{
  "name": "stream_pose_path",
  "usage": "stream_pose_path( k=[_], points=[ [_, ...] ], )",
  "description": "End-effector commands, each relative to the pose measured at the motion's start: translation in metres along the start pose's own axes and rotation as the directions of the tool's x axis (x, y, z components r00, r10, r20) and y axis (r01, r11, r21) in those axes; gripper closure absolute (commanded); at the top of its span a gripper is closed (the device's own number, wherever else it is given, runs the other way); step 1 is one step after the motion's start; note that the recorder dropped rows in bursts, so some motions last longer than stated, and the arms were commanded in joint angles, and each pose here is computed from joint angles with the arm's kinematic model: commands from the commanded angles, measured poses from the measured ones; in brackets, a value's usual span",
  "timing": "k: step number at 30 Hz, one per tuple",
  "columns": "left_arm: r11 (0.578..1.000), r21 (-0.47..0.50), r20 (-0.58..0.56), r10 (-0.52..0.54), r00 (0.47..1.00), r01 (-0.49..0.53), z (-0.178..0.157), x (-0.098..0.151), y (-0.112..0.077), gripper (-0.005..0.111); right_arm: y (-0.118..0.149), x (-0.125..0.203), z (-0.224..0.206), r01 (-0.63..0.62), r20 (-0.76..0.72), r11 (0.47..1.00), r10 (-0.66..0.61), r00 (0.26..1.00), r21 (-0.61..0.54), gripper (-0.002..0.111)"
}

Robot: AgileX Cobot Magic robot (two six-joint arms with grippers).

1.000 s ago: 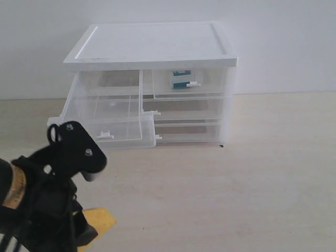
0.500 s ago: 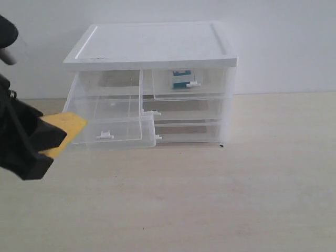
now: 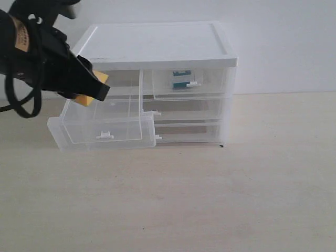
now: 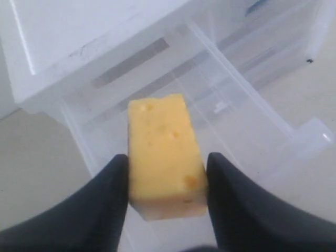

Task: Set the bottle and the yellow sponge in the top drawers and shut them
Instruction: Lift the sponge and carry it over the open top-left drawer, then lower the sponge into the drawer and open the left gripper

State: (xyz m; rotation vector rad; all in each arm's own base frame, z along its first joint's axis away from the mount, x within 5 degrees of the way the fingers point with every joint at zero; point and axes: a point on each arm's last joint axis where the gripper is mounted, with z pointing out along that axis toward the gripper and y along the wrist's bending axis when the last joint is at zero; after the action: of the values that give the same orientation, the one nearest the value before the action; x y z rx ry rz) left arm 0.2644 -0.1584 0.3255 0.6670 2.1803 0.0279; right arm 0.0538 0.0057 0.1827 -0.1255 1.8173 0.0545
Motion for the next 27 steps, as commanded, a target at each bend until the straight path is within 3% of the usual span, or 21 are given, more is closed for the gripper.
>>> stream_pose_path(
  k=[1,8,16,22,27],
  points=[
    [1.0,0.018,0.014,-0.013,1.0,0.013,0.037,-0.011,-0.005,0.102,0.0,-0.001,0.0,0.001,0.015,1.0,-0.001,1.0,-0.002,0.108],
    [0.996,-0.012,-0.036,-0.094,0.995,0.094,0.077,-0.007,0.007,0.102,0.0,-0.001,0.0,0.001,0.015,1.0,-0.001,1.0,-0.002,0.108],
    [0.992,-0.002,-0.05,-0.125,0.991,0.125,0.092,-0.003,0.003,0.102,0.0,-0.001,0.0,0.001,0.015,1.0,-0.001,1.0,-0.002,0.108],
    [0.992,0.005,-0.05,-0.125,0.991,0.125,0.098,-0.001,0.001,0.069,0.0,-0.001,0.0,0.001,0.015,1.0,-0.001,1.0,-0.002,0.108],
    [0.992,0.011,-0.035,-0.123,0.992,0.124,0.098,-0.003,0.001,0.054,0.0,-0.001,0.0,0.001,0.015,1.0,-0.001,1.0,-0.002,0.108]
  ],
)
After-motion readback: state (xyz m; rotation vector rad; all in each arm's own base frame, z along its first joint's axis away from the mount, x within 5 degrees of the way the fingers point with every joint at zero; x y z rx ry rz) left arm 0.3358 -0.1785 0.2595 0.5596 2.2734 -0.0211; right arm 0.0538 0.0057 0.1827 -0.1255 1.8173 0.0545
